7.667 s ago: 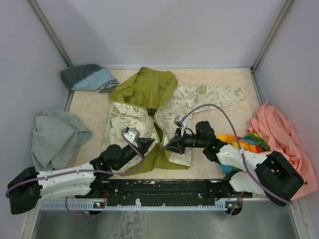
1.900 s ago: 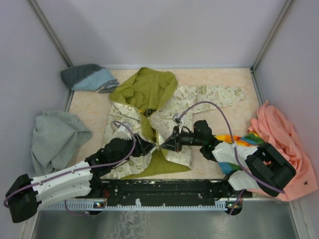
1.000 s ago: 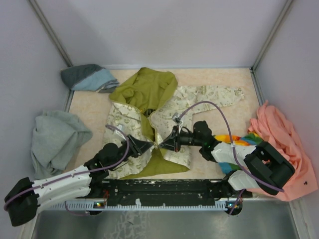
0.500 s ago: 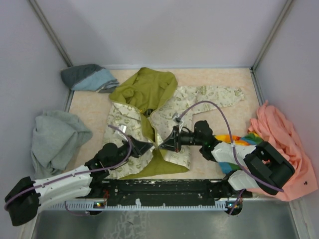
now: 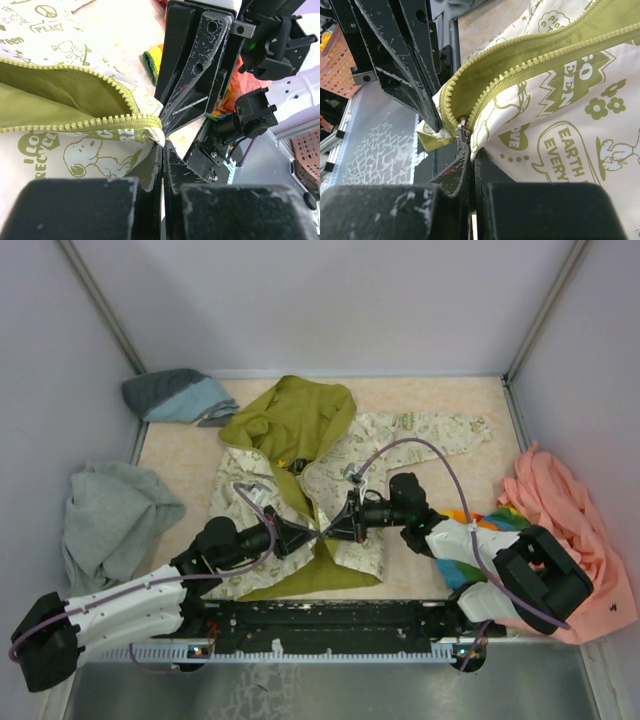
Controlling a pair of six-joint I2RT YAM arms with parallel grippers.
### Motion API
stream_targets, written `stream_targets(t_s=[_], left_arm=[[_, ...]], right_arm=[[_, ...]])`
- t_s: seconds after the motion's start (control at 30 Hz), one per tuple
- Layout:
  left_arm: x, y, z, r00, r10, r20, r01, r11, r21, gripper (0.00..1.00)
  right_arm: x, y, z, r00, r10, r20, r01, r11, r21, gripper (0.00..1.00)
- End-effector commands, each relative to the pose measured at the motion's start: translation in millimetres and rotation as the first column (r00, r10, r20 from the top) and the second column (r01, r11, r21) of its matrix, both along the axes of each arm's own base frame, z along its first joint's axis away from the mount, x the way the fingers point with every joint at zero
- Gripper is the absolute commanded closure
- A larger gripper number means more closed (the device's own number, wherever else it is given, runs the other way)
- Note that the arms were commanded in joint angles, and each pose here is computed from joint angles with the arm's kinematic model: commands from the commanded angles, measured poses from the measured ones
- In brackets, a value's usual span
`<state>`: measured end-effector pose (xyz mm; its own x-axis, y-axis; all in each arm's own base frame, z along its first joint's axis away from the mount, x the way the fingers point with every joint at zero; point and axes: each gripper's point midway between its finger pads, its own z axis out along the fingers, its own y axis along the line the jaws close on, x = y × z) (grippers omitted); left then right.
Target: Zip up the jacket
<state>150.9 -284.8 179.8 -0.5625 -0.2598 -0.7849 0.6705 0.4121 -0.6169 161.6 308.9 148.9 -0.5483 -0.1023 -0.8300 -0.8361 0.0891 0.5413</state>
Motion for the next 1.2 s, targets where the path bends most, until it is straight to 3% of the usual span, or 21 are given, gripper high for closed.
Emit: stream_targets(t_s=[0.0,0.23,0.8,1.03,1.17], left_arm=[[-11,-9,11,0.995,-0.097,0.038,0.097,0.995,0.01,1.0],[-2,-6,-6,0.998,-0.057,-0.031,0.06,0.994,0.09,1.0],[8,2,-32,0.989,0.004,-0.148,0.019,0.988,0.153,1.0],[-8,-11,-32,0.975,-0.119,-0.19,0.143,0.982,0.12,1.0],[-12,-11,-13,0.98,-0.153,-0.126,0.162,0.984,0.068,1.0]], right_arm=[[8,3,40,0.989,0.017,0.145,-0.03,0.996,0.087,1.0],[6,1,64,0.975,0.029,0.222,-0.059,0.99,0.131,1.0],[0,-5,88,0.963,0.0,0.27,-0.063,0.973,0.223,1.0],[6,-3,83,0.968,-0.018,0.252,-0.039,0.975,0.221,1.0],[17,-1,62,0.977,-0.042,0.21,0.01,0.988,0.154,1.0]])
